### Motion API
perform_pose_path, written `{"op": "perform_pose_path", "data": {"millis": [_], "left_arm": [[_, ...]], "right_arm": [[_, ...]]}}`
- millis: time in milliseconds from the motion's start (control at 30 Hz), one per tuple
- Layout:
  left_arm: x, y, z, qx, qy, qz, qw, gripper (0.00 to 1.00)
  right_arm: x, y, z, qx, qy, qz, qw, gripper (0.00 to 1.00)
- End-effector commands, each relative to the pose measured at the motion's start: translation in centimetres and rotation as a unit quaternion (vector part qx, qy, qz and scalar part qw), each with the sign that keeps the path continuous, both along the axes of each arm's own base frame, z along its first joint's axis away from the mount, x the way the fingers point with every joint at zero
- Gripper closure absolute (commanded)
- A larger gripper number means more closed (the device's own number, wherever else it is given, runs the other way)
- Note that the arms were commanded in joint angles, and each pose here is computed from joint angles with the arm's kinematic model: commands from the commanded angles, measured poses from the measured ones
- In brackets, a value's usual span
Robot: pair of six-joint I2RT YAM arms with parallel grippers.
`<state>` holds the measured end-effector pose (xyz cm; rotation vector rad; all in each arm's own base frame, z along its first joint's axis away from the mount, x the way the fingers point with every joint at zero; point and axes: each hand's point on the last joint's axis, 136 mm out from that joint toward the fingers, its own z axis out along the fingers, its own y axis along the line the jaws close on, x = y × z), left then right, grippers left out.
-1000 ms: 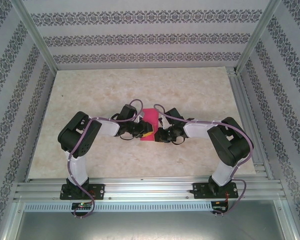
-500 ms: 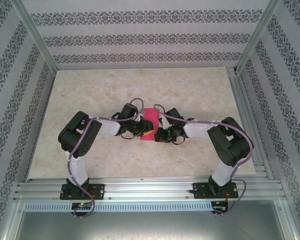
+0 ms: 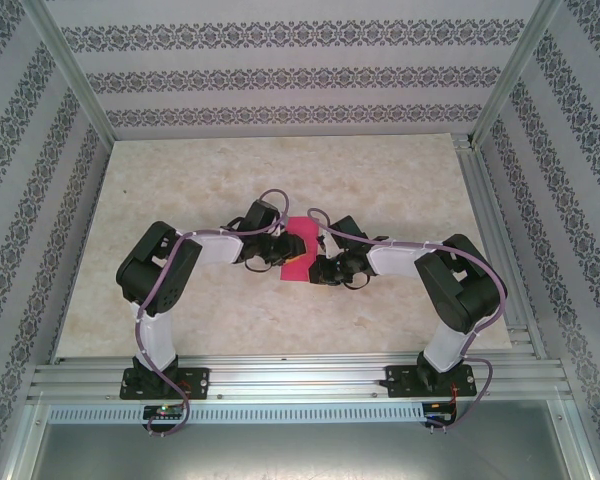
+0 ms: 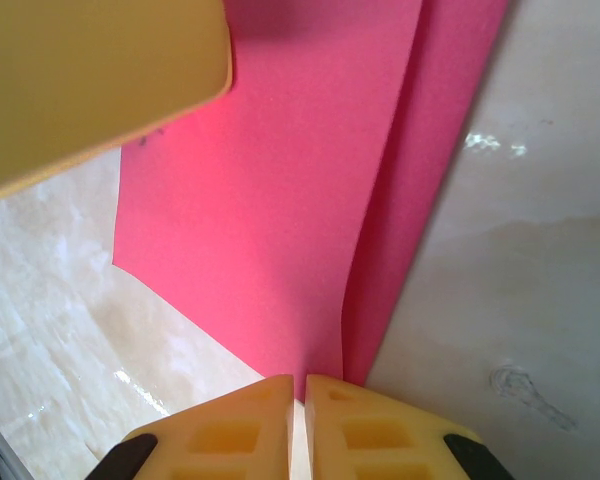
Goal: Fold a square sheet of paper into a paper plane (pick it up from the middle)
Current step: Fold the triangle a second time at the center of the table.
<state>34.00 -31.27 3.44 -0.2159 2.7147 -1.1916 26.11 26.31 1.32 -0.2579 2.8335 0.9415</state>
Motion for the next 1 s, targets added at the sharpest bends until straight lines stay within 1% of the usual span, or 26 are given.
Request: {"op": "perform_pose_path", "data": {"millis": [0, 133, 400, 667, 967], "left_arm": [[0.7, 0.6, -0.9, 0.038, -0.011, -0.004, 0.999, 0.68], [0.6, 1.7, -2.4, 0.057, 0.000, 0.003, 0.998, 0.69], [1.3, 3.6, -3.2, 0.073, -0.004, 0.016, 0.997, 0.69], [2.7, 3.7, -1.9, 0.064, -0.022, 0.010, 0.998, 0.68], [3.5, 3.8, -1.9, 0.061, -0.020, 0.010, 0.998, 0.68]], "right_arm": [[-0.2, -1.0, -1.0, -0.024, 0.015, -0.013, 1.000, 0.87], [0.1, -0.9, -0.9, -0.023, 0.014, -0.013, 1.000, 0.87], [0.1, -0.8, -0.9, -0.022, 0.015, -0.011, 1.000, 0.87], [0.0, -1.1, -0.9, -0.026, 0.014, -0.010, 1.000, 0.87], [0.1, -1.0, -0.7, -0.025, 0.014, -0.009, 1.000, 0.87]]}}
